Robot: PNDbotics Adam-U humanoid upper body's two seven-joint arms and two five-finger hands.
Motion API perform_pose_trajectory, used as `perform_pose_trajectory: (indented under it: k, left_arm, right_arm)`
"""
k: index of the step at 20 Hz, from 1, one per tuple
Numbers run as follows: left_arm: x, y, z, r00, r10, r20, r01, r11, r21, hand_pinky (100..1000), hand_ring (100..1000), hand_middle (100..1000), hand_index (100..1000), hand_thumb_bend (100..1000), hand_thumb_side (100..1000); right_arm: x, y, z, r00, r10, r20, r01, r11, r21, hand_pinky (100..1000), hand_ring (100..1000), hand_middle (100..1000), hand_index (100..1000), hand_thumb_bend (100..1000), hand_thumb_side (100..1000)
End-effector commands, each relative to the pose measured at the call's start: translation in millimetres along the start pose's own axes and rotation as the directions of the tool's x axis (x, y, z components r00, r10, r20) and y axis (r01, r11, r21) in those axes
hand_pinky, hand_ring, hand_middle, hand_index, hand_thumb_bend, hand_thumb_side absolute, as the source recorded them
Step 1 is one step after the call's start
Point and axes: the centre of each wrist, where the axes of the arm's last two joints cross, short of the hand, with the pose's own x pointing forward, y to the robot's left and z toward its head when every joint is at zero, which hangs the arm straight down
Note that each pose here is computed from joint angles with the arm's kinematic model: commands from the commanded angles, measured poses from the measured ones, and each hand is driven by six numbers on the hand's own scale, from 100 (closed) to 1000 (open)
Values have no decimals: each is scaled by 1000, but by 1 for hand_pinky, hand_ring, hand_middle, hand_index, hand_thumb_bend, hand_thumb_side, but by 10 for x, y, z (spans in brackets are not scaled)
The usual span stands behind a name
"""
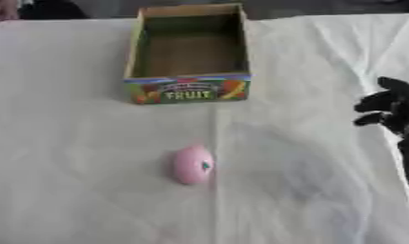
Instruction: Pick up objects on the table and place them in the box.
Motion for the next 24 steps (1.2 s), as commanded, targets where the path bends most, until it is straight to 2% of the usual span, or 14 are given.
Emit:
perform_pose_trajectory:
  k: [1, 3, 4, 5, 6, 8, 9, 10, 13, 18, 21, 22, 24]
  left_arm:
    - [80, 35, -43, 999, -20, 30, 20, 1000, -12, 523, 507, 562, 731, 100, 916]
    - [81, 40, -41, 999, -23, 29, 24, 1000, -15, 523, 507, 562, 731, 100, 916]
    - [81, 42, -41, 999, -24, 28, 25, 1000, -16, 523, 507, 562, 731, 100, 916]
    - [81, 43, -40, 999, -25, 28, 26, 1000, -16, 523, 507, 562, 731, 100, 916]
    - [81, 44, -38, 999, -26, 27, 26, 1000, -17, 523, 507, 562, 730, 100, 917]
    - [77, 41, -32, 999, -26, 22, 26, 999, -18, 523, 507, 562, 730, 100, 919]
    - [76, 38, -29, 999, -26, 20, 26, 999, -19, 523, 507, 562, 730, 100, 919]
    - [75, 35, -27, 999, -26, 19, 27, 999, -21, 523, 507, 562, 730, 100, 919]
    - [73, 28, -26, 999, -27, 18, 27, 999, -27, 523, 507, 562, 730, 100, 918]
    - [68, 19, -17, 1000, -25, 13, 25, 999, -36, 523, 507, 562, 729, 100, 918]
    - [66, 15, -12, 1000, -24, 9, 25, 999, -41, 521, 507, 562, 729, 100, 916]
    - [65, 13, -10, 1000, -24, 7, 24, 999, -43, 519, 507, 562, 729, 100, 915]
    - [64, 11, -7, 1000, -22, 4, 23, 999, -46, 520, 507, 562, 729, 100, 915]
  right_arm:
    - [76, -90, -49, 997, 53, 54, -55, 998, 31, 581, 686, 647, 855, 100, 1000]
    - [113, -164, -82, 989, 105, 100, -112, 991, 68, 585, 697, 665, 856, 111, 1000]
    - [136, -200, -106, 982, 135, 129, -147, 984, 95, 587, 701, 672, 857, 164, 1000]
    - [154, -227, -124, 975, 159, 154, -178, 977, 118, 587, 701, 672, 857, 164, 1000]
    - [181, -256, -159, 965, 187, 186, -216, 965, 149, 588, 706, 683, 856, 243, 1000]
    - [238, -297, -237, 939, 234, 250, -288, 934, 209, 593, 713, 695, 858, 336, 1000]
    - [263, -306, -274, 927, 252, 276, -319, 919, 232, 593, 713, 695, 858, 336, 1000]
    - [286, -311, -311, 916, 269, 298, -347, 903, 253, 596, 717, 702, 858, 381, 1000]
    - [380, -310, -463, 870, 322, 374, -446, 837, 316, 599, 725, 718, 863, 453, 1000]
    - [532, -260, -699, 783, 410, 469, -598, 704, 382, 597, 729, 725, 861, 476, 1000]
    - [599, -173, -816, 739, 419, 528, -654, 634, 413, 608, 748, 742, 863, 487, 1000]
    - [610, -141, -840, 729, 414, 545, -666, 612, 426, 609, 749, 742, 860, 485, 1000]
    - [615, -56, -871, 725, 392, 566, -674, 573, 467, 610, 749, 740, 860, 496, 1000]
